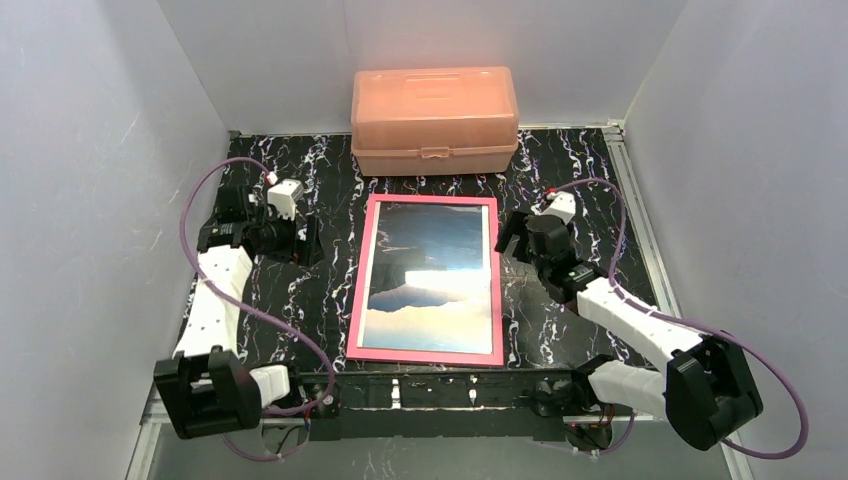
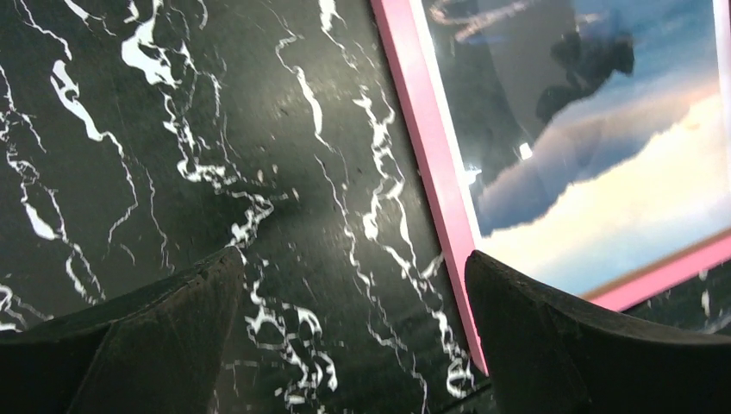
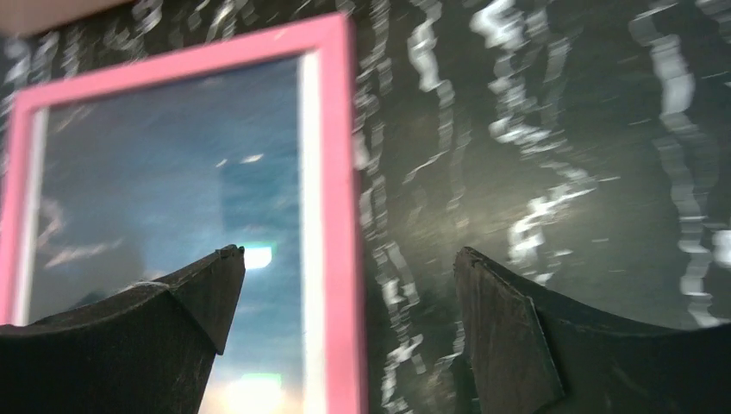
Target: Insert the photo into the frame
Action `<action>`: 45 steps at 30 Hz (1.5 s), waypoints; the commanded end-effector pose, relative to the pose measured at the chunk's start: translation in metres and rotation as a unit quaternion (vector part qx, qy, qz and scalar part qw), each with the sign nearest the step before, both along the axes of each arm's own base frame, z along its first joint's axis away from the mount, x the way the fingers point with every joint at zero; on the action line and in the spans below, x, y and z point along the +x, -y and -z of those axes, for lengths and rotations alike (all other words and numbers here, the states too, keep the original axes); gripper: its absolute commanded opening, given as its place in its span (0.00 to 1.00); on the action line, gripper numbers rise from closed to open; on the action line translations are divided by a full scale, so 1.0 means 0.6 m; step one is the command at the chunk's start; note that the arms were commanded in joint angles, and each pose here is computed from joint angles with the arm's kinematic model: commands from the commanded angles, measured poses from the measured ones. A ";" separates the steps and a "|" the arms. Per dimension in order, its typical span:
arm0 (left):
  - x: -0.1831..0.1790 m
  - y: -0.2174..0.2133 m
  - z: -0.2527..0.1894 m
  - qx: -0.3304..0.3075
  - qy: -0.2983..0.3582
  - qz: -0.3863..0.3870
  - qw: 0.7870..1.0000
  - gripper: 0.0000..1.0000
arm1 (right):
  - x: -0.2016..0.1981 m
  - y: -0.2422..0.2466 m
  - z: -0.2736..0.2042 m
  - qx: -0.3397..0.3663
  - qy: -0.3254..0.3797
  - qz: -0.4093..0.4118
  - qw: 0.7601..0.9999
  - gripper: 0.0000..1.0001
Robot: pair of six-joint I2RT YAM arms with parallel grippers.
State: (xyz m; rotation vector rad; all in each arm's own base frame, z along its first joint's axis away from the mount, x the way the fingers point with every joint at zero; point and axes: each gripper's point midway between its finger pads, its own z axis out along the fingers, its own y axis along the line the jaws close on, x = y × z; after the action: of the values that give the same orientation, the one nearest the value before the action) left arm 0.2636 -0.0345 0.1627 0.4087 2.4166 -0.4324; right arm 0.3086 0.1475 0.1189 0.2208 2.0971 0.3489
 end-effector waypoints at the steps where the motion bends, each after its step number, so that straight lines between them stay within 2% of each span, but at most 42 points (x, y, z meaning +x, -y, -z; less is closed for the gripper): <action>1: 0.091 -0.005 0.007 -0.050 0.050 -0.053 0.996 0.99 | 0.027 0.141 -0.035 -0.161 0.047 0.168 0.972 0.99; 4: 0.124 -0.007 0.021 -0.085 0.095 -0.073 0.989 0.98 | 0.032 0.190 -0.020 -0.230 0.084 0.215 0.945 0.99; 7: 0.140 -0.021 0.052 -0.073 0.152 -0.089 0.982 0.98 | 0.030 0.233 0.006 -0.255 0.078 0.260 0.928 0.99; 10: 0.140 -0.031 0.080 -0.061 0.174 -0.104 0.977 0.98 | 0.037 0.256 0.010 -0.238 0.077 0.281 0.926 0.99; 14: 0.139 -0.037 0.110 -0.060 0.189 -0.124 0.972 0.98 | 0.048 0.282 0.000 -0.204 0.119 0.294 0.926 0.99; 20: 0.152 -0.039 0.142 -0.079 0.188 -0.148 0.968 0.99 | 0.048 0.315 0.024 -0.239 0.115 0.287 0.920 0.99; 30: 0.190 -0.061 0.156 -0.084 0.226 -0.187 0.952 0.98 | 0.083 0.328 0.075 -0.231 0.118 0.253 0.932 0.99; 34: 0.180 -0.062 0.158 -0.079 0.234 -0.190 0.950 0.99 | 0.110 0.288 0.088 -0.239 0.127 0.162 0.949 0.99; 37: 0.158 -0.057 0.153 -0.060 0.293 -0.188 0.936 0.98 | 0.084 0.284 0.078 -0.223 0.181 0.162 0.944 0.99; 38: 0.143 -0.052 0.165 -0.048 0.310 -0.185 0.931 0.98 | 0.079 0.284 0.080 -0.224 0.179 0.162 0.944 0.99; 39: 0.141 -0.046 0.148 -0.057 0.353 -0.177 0.917 0.98 | 0.079 0.284 0.083 -0.227 0.170 0.159 0.946 0.99; 40: 0.142 -0.048 0.151 -0.055 0.351 -0.180 0.917 0.98 | 0.083 0.284 0.090 -0.231 0.157 0.158 0.947 0.99; 43: 0.169 -0.056 0.172 -0.041 0.285 -0.195 0.938 0.98 | 0.103 0.285 0.095 -0.239 0.142 0.161 0.947 0.99; 45: 0.169 -0.041 0.175 -0.020 0.277 -0.174 0.945 0.98 | 0.103 0.286 0.100 -0.238 0.133 0.159 0.949 0.99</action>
State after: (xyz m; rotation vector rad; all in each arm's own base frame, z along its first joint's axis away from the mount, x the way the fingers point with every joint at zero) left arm 0.3412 -0.0132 0.0352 0.0146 1.9067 -0.2623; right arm 0.3523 -0.0261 0.0385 0.2040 1.8429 -0.3228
